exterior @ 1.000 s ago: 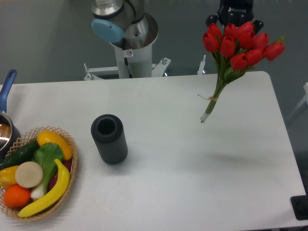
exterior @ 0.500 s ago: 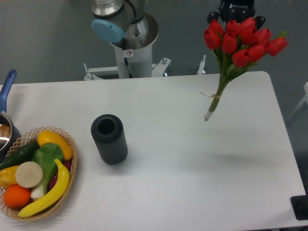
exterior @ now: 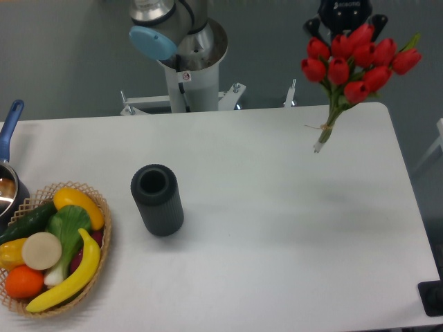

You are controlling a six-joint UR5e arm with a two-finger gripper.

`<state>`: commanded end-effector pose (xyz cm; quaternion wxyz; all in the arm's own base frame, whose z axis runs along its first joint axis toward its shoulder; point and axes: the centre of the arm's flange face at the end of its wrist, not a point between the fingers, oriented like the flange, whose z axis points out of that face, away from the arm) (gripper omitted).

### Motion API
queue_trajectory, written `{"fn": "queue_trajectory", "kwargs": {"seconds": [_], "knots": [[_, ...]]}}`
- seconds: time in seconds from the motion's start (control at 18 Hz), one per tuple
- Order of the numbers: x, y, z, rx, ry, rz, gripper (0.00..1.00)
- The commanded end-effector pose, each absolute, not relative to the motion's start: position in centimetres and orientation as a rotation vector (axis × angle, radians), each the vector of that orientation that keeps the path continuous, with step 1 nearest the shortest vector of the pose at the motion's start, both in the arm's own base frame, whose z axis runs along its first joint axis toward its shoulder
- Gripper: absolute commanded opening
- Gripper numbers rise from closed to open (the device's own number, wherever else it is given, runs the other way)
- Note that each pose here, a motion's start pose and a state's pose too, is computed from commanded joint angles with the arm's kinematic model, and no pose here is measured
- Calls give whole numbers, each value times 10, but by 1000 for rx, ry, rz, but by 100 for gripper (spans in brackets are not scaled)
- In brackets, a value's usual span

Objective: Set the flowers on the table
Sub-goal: 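Lower the held tulip bouquet toward the table beside the black cup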

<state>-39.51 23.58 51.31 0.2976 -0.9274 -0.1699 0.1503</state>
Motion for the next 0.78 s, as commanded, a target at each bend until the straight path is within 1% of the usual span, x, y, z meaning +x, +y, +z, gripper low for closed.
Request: {"fn": "queue_trajectory", "kwargs": {"seconds": [0.33, 0.44, 0.56, 0.78], "knots": [[-390, 266, 487, -2587, -331, 351, 24], [-388, 277, 471, -2663, -276, 347, 24], [-386, 295, 451, -2765, -198, 312, 24], [-388, 316, 421, -2838, -152, 241, 24]]}}
